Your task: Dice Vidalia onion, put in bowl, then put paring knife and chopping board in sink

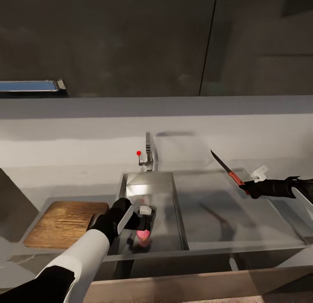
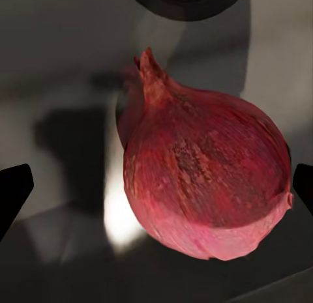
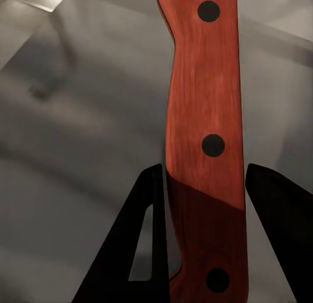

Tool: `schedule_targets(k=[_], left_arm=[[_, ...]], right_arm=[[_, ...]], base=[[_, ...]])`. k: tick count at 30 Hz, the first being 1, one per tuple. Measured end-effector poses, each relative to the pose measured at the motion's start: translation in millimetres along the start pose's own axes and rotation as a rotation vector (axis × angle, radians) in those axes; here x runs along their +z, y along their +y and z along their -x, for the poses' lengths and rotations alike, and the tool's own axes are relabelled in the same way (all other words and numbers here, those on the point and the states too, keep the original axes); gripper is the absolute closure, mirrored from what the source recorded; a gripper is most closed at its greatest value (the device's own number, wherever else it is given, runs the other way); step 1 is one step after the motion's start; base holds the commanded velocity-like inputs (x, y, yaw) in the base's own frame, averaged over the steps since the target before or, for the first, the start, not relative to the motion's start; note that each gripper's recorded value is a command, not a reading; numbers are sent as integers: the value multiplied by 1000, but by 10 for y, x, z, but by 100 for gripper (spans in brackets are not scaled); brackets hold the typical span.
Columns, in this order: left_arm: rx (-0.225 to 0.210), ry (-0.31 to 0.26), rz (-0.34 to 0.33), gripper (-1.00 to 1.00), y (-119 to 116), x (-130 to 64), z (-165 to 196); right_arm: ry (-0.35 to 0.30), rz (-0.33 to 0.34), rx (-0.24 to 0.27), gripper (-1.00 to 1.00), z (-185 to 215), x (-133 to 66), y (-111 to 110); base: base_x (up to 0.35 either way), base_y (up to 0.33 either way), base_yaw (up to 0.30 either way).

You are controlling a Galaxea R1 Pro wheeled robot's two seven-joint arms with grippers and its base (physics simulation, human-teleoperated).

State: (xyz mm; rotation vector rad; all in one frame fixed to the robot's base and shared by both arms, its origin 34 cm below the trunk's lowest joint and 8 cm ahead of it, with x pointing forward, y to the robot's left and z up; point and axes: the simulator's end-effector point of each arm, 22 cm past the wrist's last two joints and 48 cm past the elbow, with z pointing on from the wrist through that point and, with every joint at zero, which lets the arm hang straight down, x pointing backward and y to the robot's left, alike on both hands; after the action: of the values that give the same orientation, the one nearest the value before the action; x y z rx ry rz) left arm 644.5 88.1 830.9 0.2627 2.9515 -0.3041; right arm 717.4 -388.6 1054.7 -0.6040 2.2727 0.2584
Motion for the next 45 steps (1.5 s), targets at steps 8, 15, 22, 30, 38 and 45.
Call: schedule_targets(k=[8,15,22,30,38,45], left_arm=[[-2,9,-2,-100,3,43,-24],[-3,9,-3,-100,2,47,-26],[-3,13,-3,-100,6,65,-35],[-3,15,-3,-100,9,75,-42],[-3,15,-2,-100,10,76,-42],[-5,15,-3,-100,9,77,-44]], right_arm=[[8,3,3,100,-36,39,-3],[8,3,4,100,-40,42,-3],[12,4,5,100,-55,58,-6],[13,5,6,100,-63,67,-5],[13,5,6,100,-63,68,-4],[13,5,5,100,-64,68,-5]], base=[[0,0,0],[0,0,0],[0,0,0],[0,0,0],[0,0,0],[0,0,0]])
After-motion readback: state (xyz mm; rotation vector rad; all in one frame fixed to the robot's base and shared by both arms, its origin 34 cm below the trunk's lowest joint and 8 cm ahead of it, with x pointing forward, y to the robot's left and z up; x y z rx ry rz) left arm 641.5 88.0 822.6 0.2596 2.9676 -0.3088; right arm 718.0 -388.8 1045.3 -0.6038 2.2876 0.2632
